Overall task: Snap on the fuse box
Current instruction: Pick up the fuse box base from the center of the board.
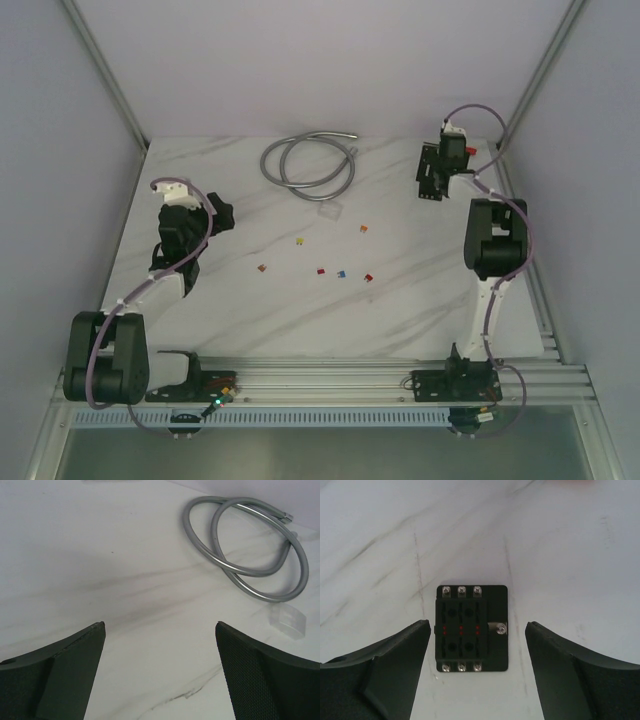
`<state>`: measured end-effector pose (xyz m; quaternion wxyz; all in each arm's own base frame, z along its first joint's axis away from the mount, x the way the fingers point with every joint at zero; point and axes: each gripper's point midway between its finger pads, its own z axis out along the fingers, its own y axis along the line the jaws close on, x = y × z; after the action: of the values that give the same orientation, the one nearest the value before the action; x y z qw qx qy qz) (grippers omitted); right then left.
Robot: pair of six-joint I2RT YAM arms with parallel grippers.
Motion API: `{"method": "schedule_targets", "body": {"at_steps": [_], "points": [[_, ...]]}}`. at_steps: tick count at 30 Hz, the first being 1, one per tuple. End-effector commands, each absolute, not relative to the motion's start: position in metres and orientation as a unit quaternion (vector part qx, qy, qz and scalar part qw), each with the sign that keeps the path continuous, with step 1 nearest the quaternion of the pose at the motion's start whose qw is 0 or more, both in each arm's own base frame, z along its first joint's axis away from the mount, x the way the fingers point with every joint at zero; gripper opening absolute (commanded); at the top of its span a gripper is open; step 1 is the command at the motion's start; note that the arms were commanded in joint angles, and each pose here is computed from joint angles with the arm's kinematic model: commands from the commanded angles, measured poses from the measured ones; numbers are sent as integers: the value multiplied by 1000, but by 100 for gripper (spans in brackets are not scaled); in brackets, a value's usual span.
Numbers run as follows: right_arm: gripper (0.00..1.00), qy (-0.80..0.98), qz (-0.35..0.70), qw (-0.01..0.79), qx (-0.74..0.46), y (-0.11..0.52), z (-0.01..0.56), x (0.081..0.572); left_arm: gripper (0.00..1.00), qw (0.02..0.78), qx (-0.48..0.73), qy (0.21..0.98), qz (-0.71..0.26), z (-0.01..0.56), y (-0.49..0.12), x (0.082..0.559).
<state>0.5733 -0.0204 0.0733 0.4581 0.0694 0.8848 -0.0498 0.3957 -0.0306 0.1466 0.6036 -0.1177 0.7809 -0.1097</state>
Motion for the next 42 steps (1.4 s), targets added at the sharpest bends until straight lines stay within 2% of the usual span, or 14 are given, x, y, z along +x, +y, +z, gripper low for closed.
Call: {"method": "schedule_targets", "body": {"at_steps": [1,5,15,26,34,42], "points": [[81,900,-31,428,74,-12,56,580,100,601,-115,777,-149,155,-43,393],[73,905,-22,419,71,-4,46,584,100,603,-113,774,-158,158,-47,392],[73,914,-22,402,59,7,31,586,100,597,-114,776,-168,155,-50,391],[82,932,-6,363,6,31,18,570,100,591,-118,775,-190,156,-57,389],[76,939,-21,343,-14,37,22,534,100,587,-126,770,-213,161,-63,384],[73,945,-15,323,-43,61,32,462,100,559,-124,769,-283,168,-90,375]]}}
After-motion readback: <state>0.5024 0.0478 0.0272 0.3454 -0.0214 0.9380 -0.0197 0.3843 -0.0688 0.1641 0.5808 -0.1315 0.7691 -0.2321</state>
